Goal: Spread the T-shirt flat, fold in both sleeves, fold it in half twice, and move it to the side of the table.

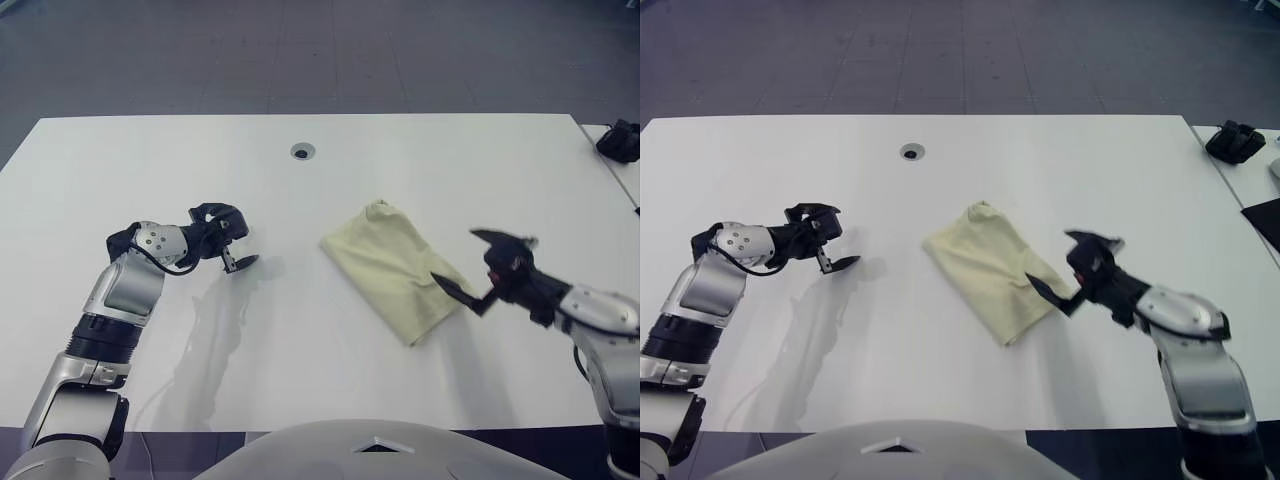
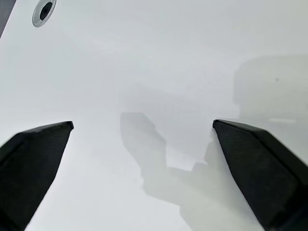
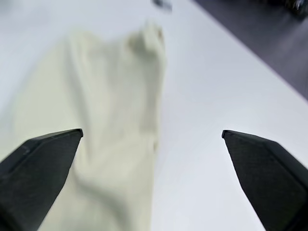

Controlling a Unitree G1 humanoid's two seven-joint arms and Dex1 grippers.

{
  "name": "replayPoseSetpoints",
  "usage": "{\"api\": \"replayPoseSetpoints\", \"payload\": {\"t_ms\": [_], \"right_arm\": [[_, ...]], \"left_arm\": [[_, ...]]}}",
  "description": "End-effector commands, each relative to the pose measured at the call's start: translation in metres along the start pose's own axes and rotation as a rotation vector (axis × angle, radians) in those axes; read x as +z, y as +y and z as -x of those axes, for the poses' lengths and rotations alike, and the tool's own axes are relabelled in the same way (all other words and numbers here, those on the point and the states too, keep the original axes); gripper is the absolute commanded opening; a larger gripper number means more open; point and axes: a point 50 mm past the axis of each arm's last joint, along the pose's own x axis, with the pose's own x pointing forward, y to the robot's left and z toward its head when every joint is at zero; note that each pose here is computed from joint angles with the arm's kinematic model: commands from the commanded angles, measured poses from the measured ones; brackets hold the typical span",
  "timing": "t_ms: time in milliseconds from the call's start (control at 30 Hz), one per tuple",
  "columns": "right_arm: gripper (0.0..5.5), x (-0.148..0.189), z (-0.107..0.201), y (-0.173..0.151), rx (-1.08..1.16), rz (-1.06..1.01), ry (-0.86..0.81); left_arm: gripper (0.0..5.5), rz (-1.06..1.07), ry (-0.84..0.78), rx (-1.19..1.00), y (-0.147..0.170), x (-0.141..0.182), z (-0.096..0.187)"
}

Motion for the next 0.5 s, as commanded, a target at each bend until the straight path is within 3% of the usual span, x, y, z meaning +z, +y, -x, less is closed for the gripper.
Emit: {"api": "replayPoseSetpoints", "payload": {"t_ms": [33, 200, 500], "right_arm": [[5.38, 0.016, -0.050, 0.009, 0.182, -0.191, -0.175], [5.38, -0.008, -0.081, 0.009, 0.256, -0.310, -0.158], [5.38, -0.053, -0.097, -0.005, 0.114, -0.408, -0.055]], "left_arm": [[5.40, -0.025, -0.018, 0.014, 0.011, 0.013, -0.008], [5.40, -0.060, -0.038, -0.013, 0.015, 0.022, -0.015], [5.40, -0.083, -0.043, -0.025, 0.020, 0.025, -0.018]]}}
